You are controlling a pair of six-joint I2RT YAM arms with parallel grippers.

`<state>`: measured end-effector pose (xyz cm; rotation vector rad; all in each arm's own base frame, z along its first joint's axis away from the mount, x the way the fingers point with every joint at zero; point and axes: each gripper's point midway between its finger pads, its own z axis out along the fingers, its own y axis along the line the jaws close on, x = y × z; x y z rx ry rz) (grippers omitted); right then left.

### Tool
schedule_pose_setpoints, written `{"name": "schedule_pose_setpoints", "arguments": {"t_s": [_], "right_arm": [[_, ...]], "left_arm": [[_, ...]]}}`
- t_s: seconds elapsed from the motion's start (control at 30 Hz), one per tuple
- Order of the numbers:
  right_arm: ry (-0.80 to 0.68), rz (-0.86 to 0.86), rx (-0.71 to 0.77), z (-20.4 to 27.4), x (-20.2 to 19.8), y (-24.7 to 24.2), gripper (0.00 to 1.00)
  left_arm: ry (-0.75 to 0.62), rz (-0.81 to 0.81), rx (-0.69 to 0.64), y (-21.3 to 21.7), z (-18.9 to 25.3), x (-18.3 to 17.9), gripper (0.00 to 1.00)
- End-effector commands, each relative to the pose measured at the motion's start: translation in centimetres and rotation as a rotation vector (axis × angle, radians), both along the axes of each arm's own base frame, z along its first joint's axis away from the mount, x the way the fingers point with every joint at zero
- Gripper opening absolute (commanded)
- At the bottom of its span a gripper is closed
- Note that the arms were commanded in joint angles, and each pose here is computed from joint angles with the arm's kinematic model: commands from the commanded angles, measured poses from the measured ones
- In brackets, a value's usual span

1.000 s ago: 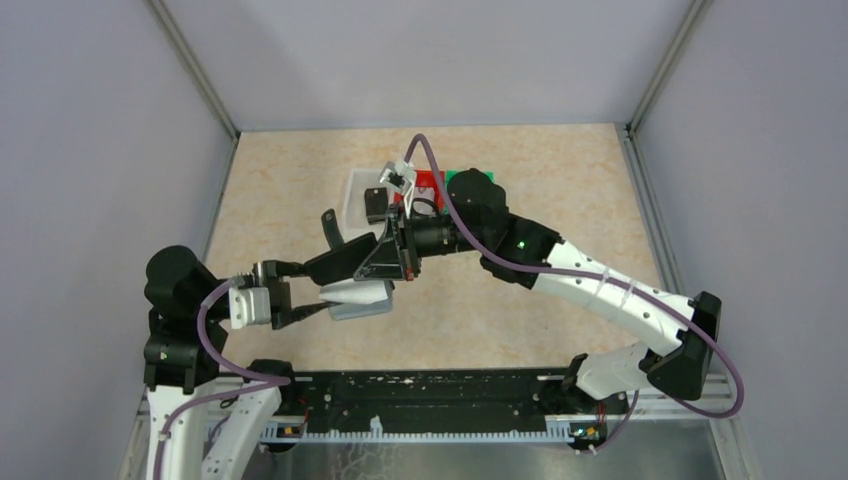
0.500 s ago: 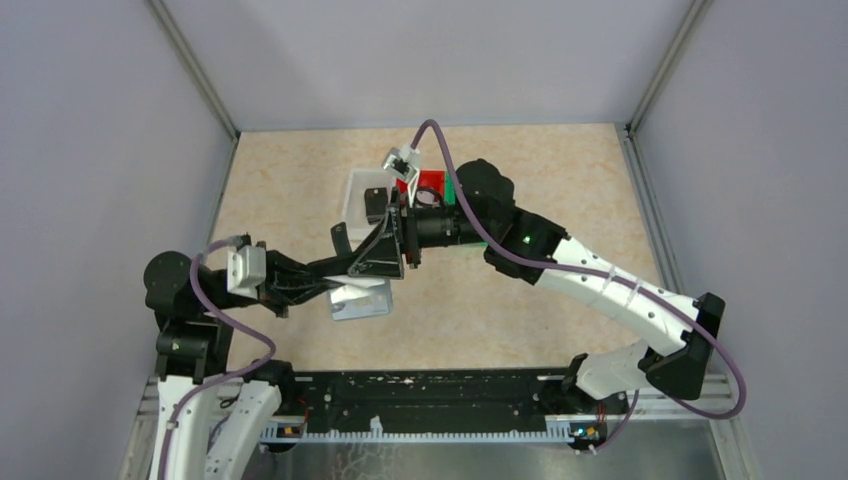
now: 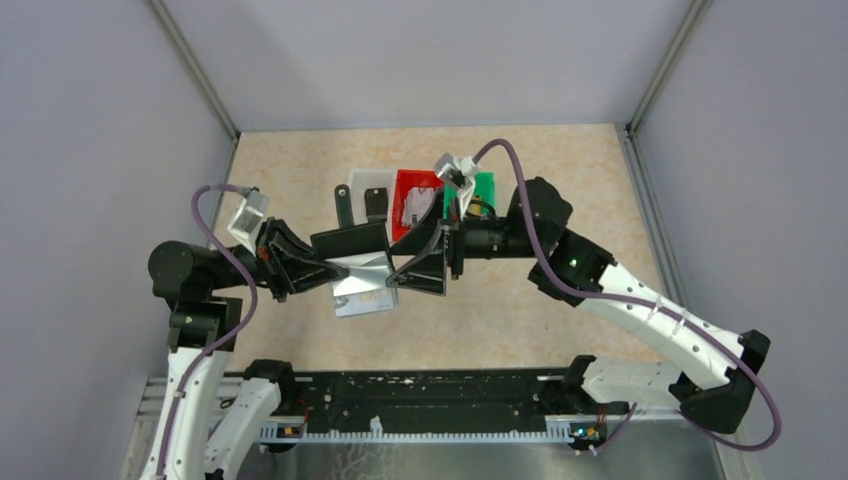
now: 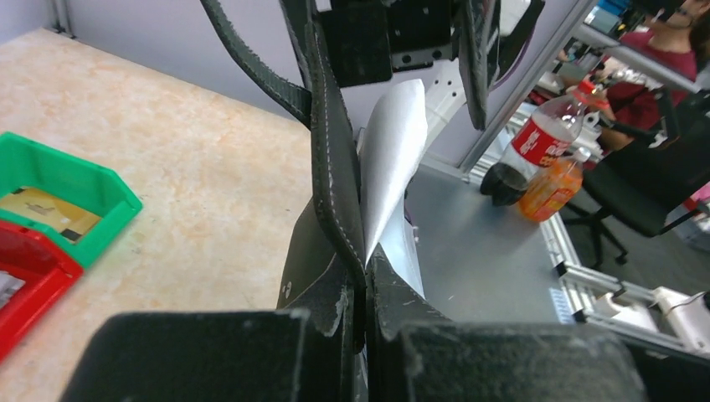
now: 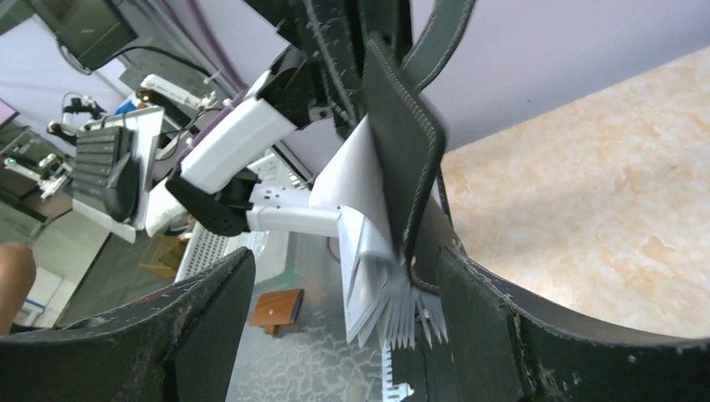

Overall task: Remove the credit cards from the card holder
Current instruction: Open the card holder.

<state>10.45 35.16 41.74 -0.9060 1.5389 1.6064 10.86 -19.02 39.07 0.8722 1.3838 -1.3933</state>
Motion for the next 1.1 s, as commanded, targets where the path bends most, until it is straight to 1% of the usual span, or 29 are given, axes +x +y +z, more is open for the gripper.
{"name": "schedule_pose_setpoints", "arguments": {"t_s": [0.0, 0.13, 0.33, 0.7, 0.77, 0.93, 1.07], "right_arm": [[-0.086, 0.031, 0.116, 1.3, -1.4, -1.3, 0.79], [-0.077, 0.044, 0.127, 0.1, -1.5, -1.1, 0.8], [-0.075, 0.048, 0.127, -0.9, -1.1, -0.6, 0.79], [-0.112, 0.04, 0.145, -0.1, -1.0, -0.6, 0.71], [-0.12, 0.028, 0.145, 0.1, -0.8, -0.6, 0.7], [-0.147, -0.021, 0.167, 1.3, 0.2, -0.4, 0.65], [-0.161, -0.026, 0.193, 2.8, 0.8, 0.3, 0.62]], "left_arm": [[0.061, 0.019, -0.079, 0.0, 2.5, -0.2, 0.0], [0.131, 0.014, -0.111, -0.1, 3.1, 0.0, 0.0], [0.18, -0.011, -0.123, -0.2, 3.6, -0.2, 0.0], [0.216, -0.034, -0.129, -0.2, 4.3, -0.8, 0.0], [0.239, -0.038, -0.133, -0.2, 4.5, -0.8, 0.0], [0.243, -0.049, -0.127, -0.2, 4.8, -1.0, 0.0], [0.251, -0.053, -0.12, -0.2, 4.5, -1.0, 0.0]]}}
